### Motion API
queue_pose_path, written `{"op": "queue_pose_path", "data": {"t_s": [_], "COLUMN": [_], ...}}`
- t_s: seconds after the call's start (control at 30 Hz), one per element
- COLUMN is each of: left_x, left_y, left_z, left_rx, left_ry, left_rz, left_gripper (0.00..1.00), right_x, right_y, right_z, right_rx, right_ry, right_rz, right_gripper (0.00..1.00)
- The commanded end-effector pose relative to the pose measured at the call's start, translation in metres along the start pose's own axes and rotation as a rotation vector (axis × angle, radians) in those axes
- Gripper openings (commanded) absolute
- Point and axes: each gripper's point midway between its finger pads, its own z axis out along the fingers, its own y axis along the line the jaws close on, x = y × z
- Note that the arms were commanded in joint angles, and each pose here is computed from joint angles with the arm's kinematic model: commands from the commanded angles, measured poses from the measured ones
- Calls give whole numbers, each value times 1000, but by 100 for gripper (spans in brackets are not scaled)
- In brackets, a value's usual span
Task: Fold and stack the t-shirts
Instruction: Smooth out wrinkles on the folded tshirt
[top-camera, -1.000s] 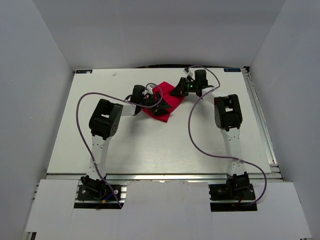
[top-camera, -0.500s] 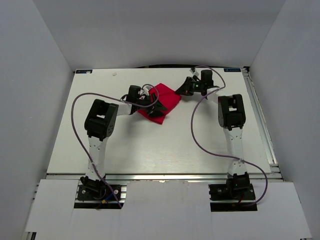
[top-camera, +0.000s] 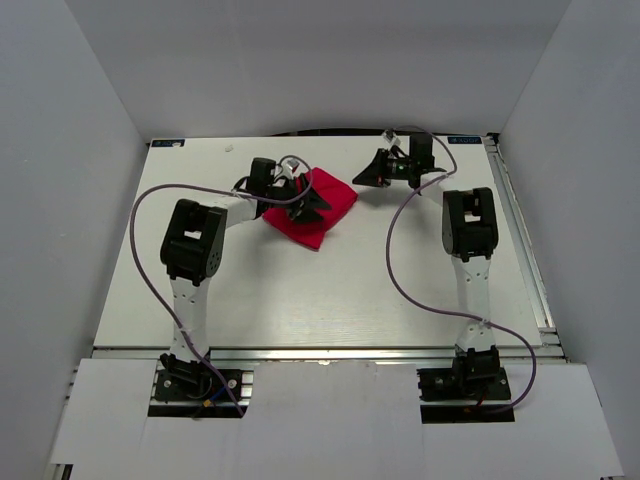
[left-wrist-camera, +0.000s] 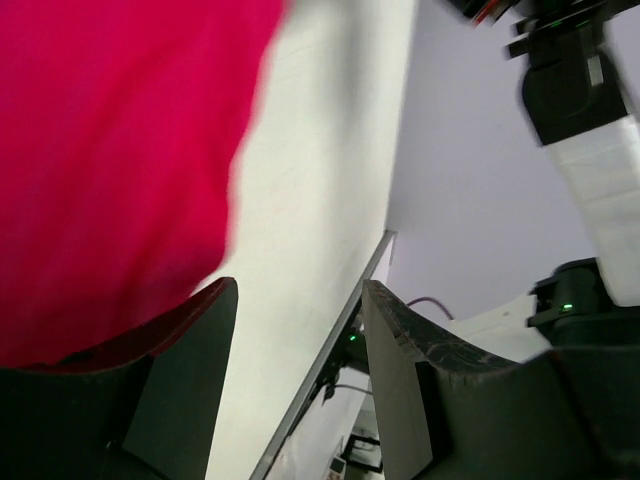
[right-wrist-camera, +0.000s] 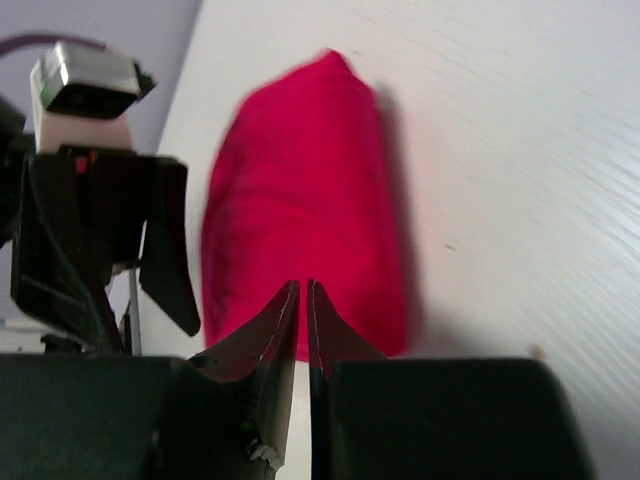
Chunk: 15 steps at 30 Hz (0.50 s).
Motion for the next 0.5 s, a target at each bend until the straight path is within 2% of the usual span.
{"op": "queue_pose_path", "data": {"t_s": [0.0, 0.1, 0.2, 0.4, 0.47], "left_x": [-25, -37, -52, -113, -122], "left_y": [-87, -107, -107, -79, -61], "left_z": [-28, -31, -31, -27, -16], "left_rx": [138, 181, 193, 112, 88], "left_ry": [-56, -83, -117, -268, -274], "left_rz": [168, 190, 175, 123, 103], "left_gripper": [64, 63, 64, 63, 63], "right_x": [-33, -28, -18, 7, 14], "right_y": [73, 83, 85, 83, 86], "right_z": [-18, -15, -5, 20, 25], "right_rx": [-161, -195, -199, -163, -162], "right_ry": [-21, 0, 25, 69, 82], "right_rz": [-189, -197, -176, -139, -132], "right_gripper": [14, 14, 14, 14, 14]}}
